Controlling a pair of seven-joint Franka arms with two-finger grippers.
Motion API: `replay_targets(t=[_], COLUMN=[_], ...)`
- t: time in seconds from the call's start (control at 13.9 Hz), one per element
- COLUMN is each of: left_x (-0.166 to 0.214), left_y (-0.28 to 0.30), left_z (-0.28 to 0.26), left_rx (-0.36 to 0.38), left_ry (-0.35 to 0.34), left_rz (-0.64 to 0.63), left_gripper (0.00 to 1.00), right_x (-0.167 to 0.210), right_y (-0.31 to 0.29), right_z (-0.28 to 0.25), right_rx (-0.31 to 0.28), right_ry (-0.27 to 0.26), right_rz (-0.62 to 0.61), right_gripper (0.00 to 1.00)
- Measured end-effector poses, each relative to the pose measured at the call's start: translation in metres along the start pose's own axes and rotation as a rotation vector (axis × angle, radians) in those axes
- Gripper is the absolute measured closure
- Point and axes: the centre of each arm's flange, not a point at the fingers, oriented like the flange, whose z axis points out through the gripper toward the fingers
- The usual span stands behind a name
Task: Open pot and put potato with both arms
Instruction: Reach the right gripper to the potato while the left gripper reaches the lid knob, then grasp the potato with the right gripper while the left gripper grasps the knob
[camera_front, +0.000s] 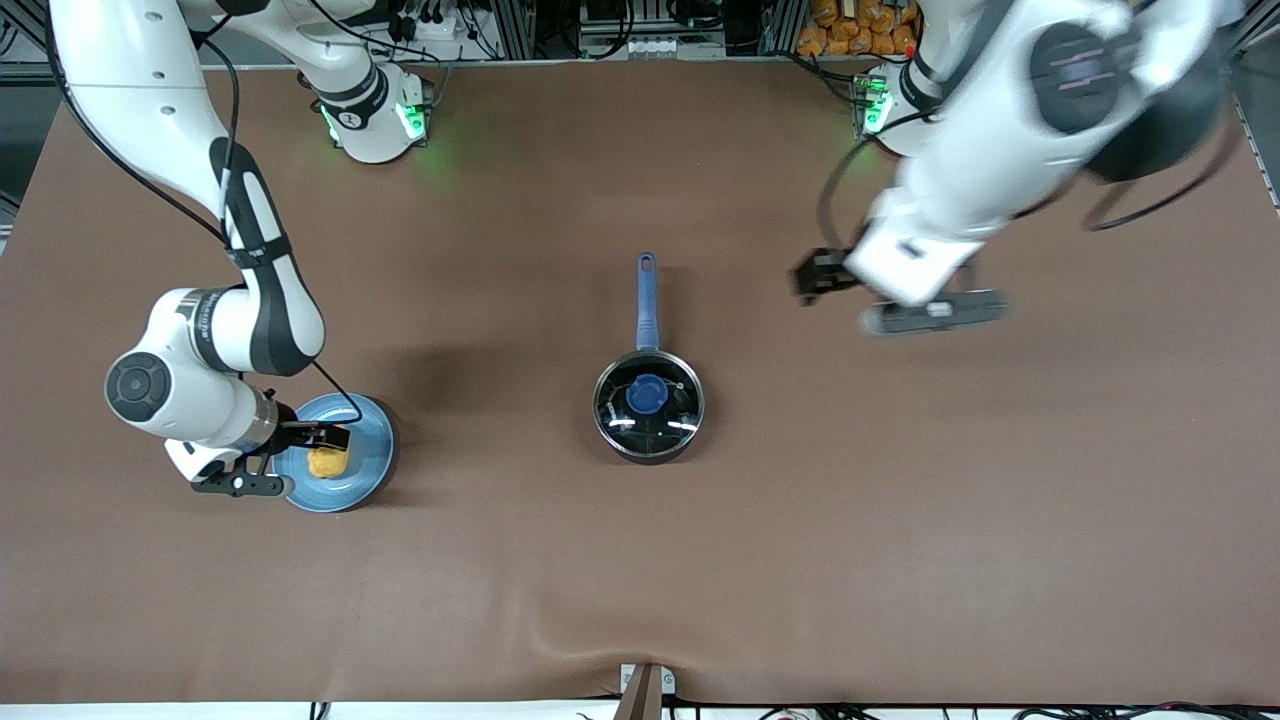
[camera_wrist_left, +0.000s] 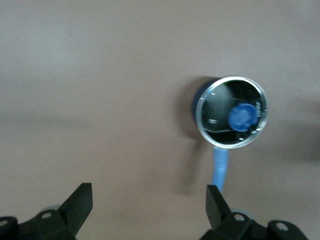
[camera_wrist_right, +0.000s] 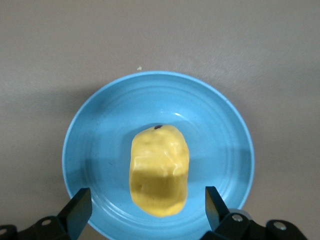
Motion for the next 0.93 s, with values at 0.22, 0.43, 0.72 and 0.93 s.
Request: replay_targets(t=[0.22, 0.43, 0.72, 0.93], left_x=[-0.015, -0.021, -0.032, -0.026], left_y=[0.054, 0.088, 0.116, 0.12], left_z=[0.059, 0.115, 0.181, 0.205], left_rx=[-0.015, -0.014, 0.033, 0.018], left_ry=[-0.013, 0.015, 0.062, 0.076], left_rz=[0.018, 0.018, 0.013, 0.012], left_gripper=[0.0, 0.0, 0.0, 0.0], right_x=[0.001, 0.001, 0.001, 0.003], right_y=[-0.002, -0.004, -0.015, -0.018], right_z=[0.02, 0.037, 0.041, 0.038], right_rx=[0.0, -0.006, -0.009, -0.009], right_ry=[0.0, 0.005, 0.011, 0.02], right_rz=[0.003, -0.004, -0.058, -0.083], right_gripper=[0.0, 0.0, 0.19, 0.42])
